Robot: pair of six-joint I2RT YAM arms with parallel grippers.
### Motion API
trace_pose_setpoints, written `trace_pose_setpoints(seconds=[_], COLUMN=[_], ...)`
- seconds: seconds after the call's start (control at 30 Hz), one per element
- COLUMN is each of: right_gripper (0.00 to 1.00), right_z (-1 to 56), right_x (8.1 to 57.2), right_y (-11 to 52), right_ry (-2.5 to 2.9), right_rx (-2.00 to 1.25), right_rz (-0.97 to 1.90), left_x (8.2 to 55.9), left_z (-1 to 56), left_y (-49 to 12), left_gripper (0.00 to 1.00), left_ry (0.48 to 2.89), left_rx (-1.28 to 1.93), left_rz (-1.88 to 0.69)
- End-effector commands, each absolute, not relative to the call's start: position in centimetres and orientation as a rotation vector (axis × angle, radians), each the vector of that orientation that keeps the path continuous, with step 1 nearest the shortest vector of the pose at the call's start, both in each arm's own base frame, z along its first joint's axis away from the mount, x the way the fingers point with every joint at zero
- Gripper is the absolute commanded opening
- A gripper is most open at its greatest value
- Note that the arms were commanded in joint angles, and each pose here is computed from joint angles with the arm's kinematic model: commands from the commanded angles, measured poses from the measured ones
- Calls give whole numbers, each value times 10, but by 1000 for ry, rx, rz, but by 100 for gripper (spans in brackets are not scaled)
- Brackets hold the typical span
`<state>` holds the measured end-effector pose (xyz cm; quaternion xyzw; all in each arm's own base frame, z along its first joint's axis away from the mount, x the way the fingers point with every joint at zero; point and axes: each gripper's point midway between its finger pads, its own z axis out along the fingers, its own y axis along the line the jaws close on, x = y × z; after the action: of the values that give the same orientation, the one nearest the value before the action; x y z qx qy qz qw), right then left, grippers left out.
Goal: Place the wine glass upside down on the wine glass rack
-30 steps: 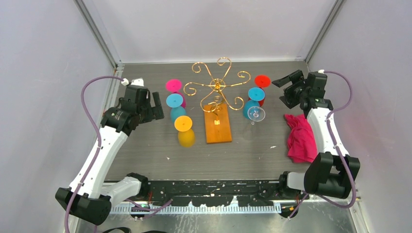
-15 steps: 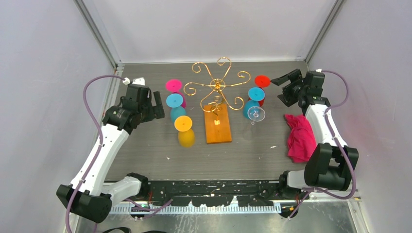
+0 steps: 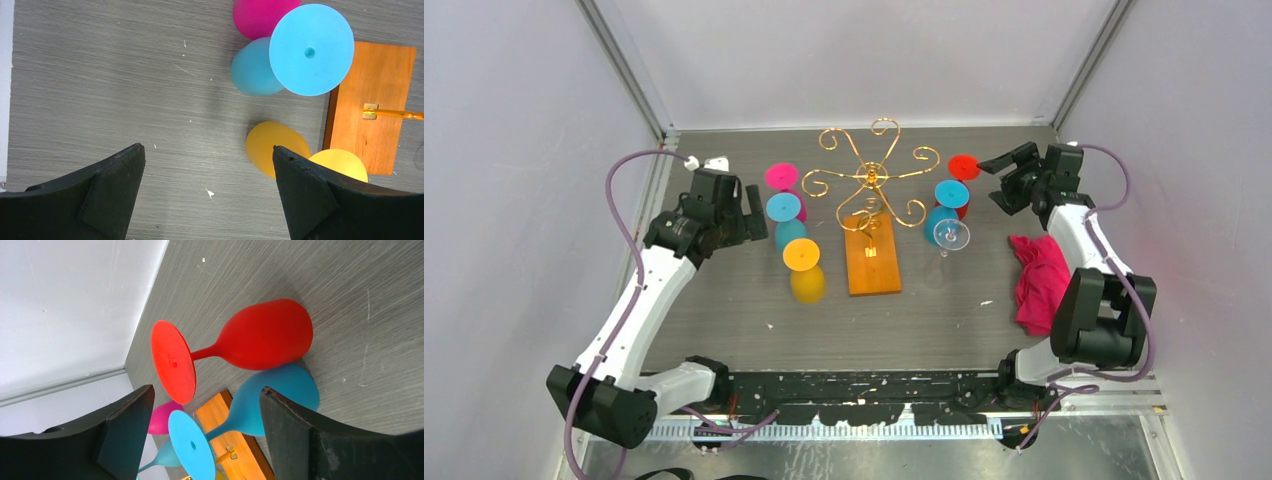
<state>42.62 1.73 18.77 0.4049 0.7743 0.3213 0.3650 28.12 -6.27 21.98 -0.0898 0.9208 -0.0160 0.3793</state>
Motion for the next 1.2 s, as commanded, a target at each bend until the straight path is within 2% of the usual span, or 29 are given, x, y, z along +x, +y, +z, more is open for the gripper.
trace_pose_setpoints(seconds=[0.0, 0.23, 0.5, 0.93, 1.17], right_gripper=[81, 78, 66, 64, 59], right_z=[217, 213, 213, 209, 206], right_x=[450, 473, 490, 479, 470], right_y=[26, 42, 50, 48, 47], right_ry=[1917, 1927, 1921, 1932, 1931], right_rx=[967, 948, 946, 962, 975], right_rz=[890, 914, 921, 877, 865], left_x=[296, 301, 304, 305, 301], left_z=[235, 230, 224, 225, 223], left_y=[-70, -70, -67, -67, -66], left_gripper=[100, 100, 100, 100, 100], left_ry=[2290, 2302, 2316, 2324, 2332], left_rx=[-195, -178, -156, -143, -147], left_rz=[-75, -60, -20, -11, -8])
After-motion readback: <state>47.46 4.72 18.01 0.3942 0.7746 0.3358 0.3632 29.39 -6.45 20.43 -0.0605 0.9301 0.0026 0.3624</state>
